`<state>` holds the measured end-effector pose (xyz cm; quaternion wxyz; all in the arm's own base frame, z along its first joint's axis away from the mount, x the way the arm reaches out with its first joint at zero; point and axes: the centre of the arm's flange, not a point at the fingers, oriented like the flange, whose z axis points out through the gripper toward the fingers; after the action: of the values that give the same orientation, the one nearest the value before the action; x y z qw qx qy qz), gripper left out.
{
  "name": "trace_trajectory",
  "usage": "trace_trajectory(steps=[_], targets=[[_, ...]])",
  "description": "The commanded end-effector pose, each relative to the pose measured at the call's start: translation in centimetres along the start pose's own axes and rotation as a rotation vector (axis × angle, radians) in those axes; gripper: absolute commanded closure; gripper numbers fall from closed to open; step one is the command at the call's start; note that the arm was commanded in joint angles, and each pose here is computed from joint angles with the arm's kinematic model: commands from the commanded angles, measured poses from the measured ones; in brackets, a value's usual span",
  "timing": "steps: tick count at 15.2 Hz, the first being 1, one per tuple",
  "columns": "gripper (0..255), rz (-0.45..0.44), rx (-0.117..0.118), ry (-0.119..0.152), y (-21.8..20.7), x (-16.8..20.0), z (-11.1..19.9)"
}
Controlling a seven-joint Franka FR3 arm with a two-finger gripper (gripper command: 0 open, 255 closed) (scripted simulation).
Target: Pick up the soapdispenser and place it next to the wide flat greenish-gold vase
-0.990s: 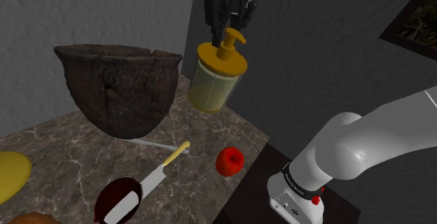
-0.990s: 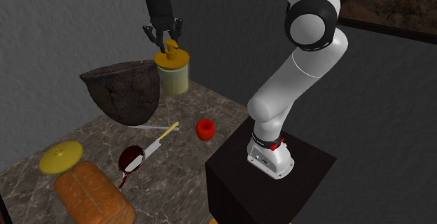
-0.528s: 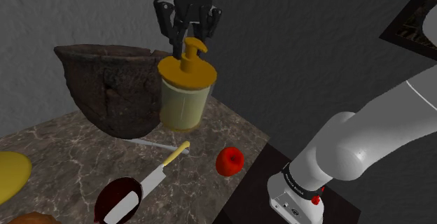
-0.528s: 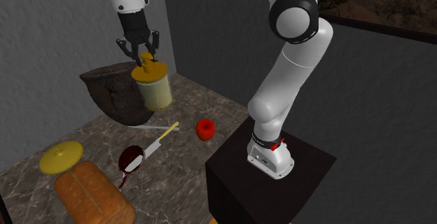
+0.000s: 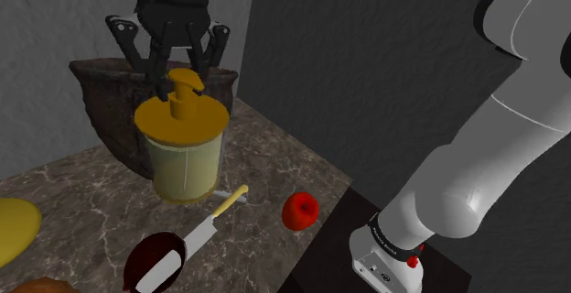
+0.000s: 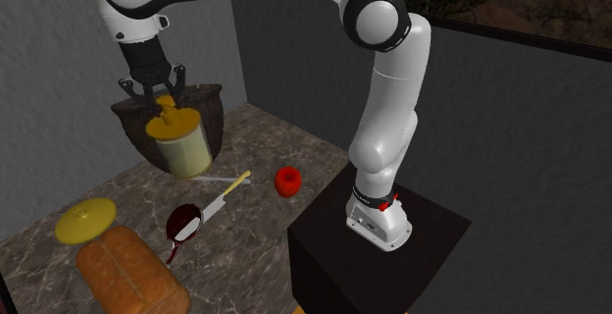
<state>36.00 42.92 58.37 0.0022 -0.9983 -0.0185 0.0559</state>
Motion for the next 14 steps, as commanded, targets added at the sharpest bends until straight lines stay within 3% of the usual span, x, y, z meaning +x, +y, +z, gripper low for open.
trace_trajectory(steps=[1, 10, 14], targets=[[255, 0.003, 0.002, 0.001, -2.6, 0.4, 0.5], [255, 0.003, 0.002, 0.001, -13.8, 2.1, 3.5], [255, 0.003, 0.002, 0.001, -13.8, 2.4, 5.6]])
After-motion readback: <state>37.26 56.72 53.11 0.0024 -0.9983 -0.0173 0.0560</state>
